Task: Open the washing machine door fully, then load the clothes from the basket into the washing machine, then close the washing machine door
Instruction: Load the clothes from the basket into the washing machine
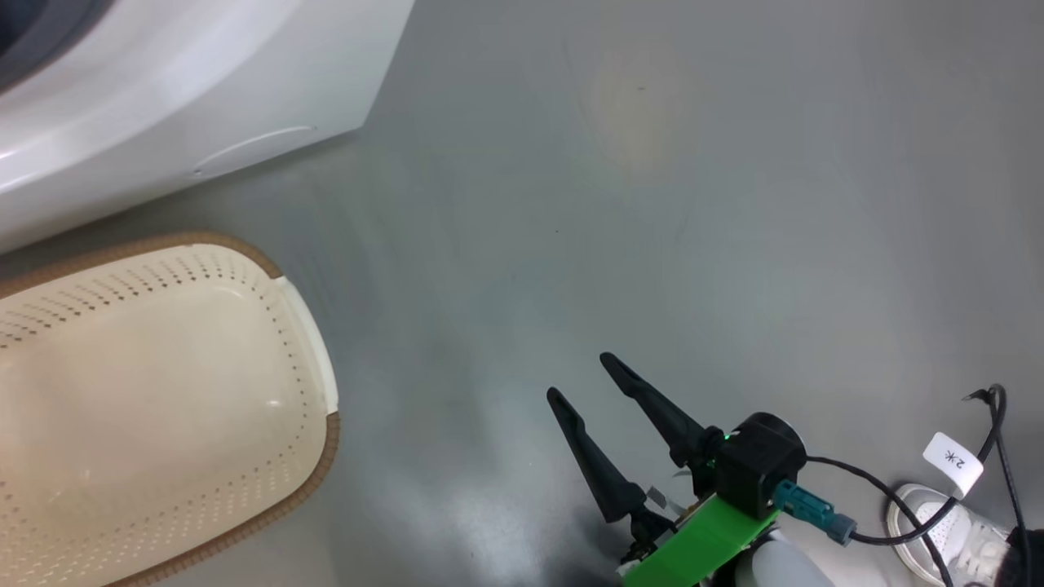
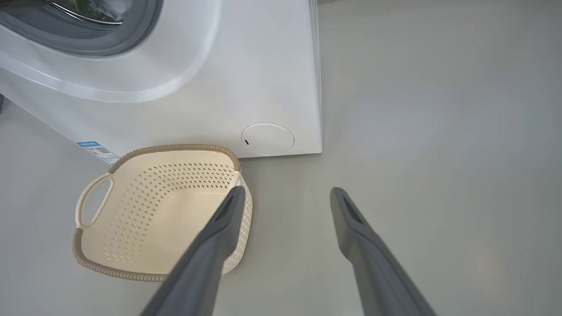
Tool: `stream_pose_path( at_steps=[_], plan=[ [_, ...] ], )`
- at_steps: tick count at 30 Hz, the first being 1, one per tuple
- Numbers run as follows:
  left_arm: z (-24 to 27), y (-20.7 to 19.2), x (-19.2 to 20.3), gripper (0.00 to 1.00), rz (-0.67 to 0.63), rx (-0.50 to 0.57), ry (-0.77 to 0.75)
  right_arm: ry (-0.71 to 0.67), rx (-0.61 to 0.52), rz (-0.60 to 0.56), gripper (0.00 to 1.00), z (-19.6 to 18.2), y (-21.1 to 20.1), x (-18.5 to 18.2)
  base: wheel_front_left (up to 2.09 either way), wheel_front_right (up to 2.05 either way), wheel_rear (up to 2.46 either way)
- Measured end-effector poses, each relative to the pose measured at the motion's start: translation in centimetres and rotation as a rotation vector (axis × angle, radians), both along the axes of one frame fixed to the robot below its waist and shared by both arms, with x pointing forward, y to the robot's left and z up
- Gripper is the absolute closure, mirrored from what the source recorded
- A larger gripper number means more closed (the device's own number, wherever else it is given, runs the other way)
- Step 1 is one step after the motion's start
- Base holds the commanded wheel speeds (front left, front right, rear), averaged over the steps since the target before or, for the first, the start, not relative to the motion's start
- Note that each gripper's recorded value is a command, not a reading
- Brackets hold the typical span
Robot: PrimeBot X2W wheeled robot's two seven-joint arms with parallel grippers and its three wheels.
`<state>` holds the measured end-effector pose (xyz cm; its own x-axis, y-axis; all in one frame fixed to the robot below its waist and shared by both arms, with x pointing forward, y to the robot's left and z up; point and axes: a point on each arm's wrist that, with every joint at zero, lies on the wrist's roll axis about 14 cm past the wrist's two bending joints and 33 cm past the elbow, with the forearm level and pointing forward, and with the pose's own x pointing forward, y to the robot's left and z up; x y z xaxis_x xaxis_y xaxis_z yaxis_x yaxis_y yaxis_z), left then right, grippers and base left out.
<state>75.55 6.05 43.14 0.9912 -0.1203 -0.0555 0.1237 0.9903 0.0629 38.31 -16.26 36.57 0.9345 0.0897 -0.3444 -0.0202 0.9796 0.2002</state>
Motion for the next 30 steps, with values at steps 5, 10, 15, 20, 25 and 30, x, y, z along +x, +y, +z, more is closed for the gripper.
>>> stream_pose_path(
  at_steps=[5,10,15,20,25,30],
  plan=[
    [0.7,0.8,1.1,1.0,0.025,-0.021,-0.041,0.023,0.002,-0.01,0.0,-0.5,-0.1,-0.6,0.0,0.0,0.0],
    [1.5,2.0,2.3,1.0,0.046,-0.038,-0.087,0.038,0.004,-0.017,0.0,-1.0,-0.2,-0.7,0.0,0.0,0.0],
    [2.2,1.9,2.8,1.0,0.032,-0.054,-0.126,0.051,0.009,-0.017,0.0,-1.4,-0.1,-0.8,0.0,0.0,0.0],
    [2.9,1.4,3.1,1.0,0.011,-0.069,-0.154,0.053,0.019,-0.015,0.0,-1.4,0.2,-0.8,0.0,0.0,0.0],
    [4.8,0.7,3.5,1.0,0.0,-0.094,-0.216,0.059,0.021,-0.016,0.0,-1.5,0.2,-0.9,0.0,0.0,0.0],
    [4.5,0.3,3.4,1.0,0.001,-0.09,-0.21,0.057,0.02,-0.017,0.0,-1.5,0.2,-0.9,0.0,0.0,0.0]
  ],
)
